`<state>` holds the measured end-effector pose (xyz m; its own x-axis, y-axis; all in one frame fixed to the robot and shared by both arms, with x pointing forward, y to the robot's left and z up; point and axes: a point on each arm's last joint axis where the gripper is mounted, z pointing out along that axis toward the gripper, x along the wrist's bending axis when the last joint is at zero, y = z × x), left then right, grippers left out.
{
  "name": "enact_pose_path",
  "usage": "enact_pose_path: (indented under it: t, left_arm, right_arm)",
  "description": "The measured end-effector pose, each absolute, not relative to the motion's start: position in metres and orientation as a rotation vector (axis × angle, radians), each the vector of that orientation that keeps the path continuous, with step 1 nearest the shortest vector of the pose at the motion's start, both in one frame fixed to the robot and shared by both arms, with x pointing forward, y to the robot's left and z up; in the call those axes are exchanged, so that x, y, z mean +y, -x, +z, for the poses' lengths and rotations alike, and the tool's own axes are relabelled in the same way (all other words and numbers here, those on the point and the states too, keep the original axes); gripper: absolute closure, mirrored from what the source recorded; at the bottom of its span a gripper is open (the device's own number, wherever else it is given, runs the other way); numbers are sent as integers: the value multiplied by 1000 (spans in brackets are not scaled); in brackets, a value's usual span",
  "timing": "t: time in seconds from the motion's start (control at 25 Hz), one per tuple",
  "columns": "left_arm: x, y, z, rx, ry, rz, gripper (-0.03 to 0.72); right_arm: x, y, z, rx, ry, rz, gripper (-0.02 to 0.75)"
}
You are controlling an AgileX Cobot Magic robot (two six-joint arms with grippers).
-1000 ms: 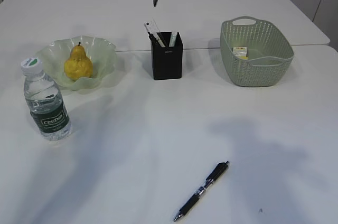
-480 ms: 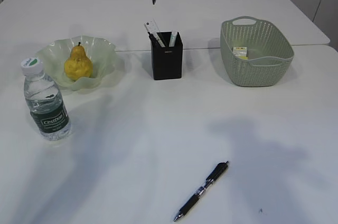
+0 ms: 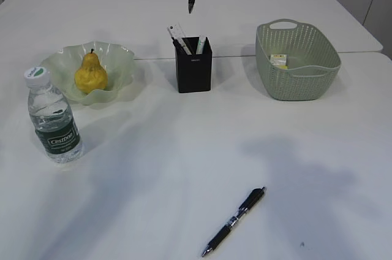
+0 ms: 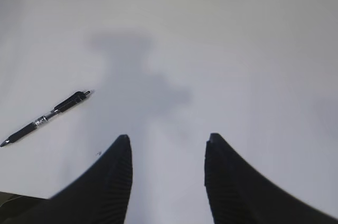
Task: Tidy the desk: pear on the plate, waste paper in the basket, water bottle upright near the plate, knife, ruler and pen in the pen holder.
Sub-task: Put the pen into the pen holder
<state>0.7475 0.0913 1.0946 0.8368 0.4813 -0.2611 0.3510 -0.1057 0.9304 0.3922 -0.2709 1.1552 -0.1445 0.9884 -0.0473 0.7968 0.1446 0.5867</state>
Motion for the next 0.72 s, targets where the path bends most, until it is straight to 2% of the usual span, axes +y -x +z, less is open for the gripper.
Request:
enact_pose_path:
  t: [0.32,0.72]
  left_arm:
    - [91,-754,1089,684,-1723,210,578]
    - [89,-775,1039,771,-1715,207,572]
  right_arm:
    - [-271,-393,1156,1997,-1698,617,369]
    - [-271,-393,1156,1996,-1694,621,369]
